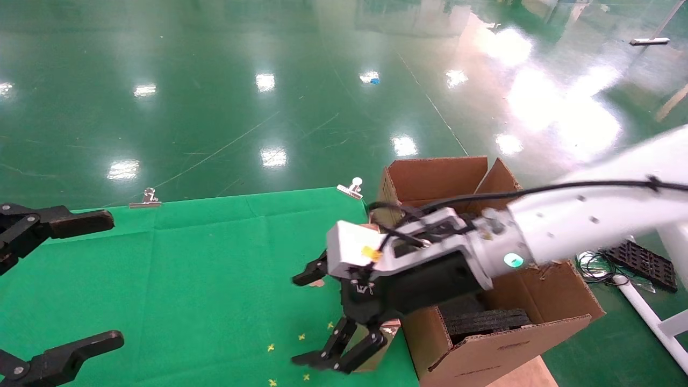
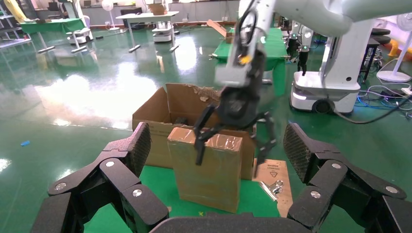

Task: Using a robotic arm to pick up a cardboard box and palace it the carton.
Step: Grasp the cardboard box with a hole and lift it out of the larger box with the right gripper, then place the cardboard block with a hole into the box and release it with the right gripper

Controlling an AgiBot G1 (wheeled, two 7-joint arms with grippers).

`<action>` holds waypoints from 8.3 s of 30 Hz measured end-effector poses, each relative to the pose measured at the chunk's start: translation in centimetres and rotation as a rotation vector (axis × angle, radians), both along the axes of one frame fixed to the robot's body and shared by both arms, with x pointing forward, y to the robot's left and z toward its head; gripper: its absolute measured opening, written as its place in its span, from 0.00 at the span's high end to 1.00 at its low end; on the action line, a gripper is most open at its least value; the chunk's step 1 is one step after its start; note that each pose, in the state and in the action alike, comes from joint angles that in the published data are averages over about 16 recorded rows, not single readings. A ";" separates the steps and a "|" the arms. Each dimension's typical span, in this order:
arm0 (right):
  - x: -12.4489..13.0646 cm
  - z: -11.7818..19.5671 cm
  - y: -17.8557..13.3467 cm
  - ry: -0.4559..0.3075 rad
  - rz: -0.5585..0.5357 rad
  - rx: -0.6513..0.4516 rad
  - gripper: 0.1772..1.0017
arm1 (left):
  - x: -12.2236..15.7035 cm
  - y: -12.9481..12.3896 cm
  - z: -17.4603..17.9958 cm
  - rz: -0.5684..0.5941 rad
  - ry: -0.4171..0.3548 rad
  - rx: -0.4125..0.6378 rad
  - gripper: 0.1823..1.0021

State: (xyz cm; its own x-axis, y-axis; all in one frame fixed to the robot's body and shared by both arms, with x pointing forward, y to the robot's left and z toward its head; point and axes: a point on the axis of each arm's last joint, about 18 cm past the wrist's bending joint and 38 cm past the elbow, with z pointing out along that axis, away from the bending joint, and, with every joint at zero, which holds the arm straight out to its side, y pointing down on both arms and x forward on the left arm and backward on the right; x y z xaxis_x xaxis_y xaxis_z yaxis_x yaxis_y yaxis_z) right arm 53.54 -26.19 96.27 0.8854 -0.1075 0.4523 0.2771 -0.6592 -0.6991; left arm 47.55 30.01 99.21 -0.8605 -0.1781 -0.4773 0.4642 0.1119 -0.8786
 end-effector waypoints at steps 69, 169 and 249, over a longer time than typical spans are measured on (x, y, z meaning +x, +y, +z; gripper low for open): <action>1.8 7.5 -1.9 0.383 -0.814 -0.197 0.00 | 0.0 0.0 0.0 0.000 0.000 0.000 0.00; -1.4 10.1 -26.5 0.316 -1.220 0.330 0.81 | 0.0 0.0 0.0 0.000 0.000 0.000 0.98; 8.9 -11.7 -29.0 0.463 -1.488 0.307 0.72 | 0.0 0.0 0.0 0.000 0.000 0.000 0.00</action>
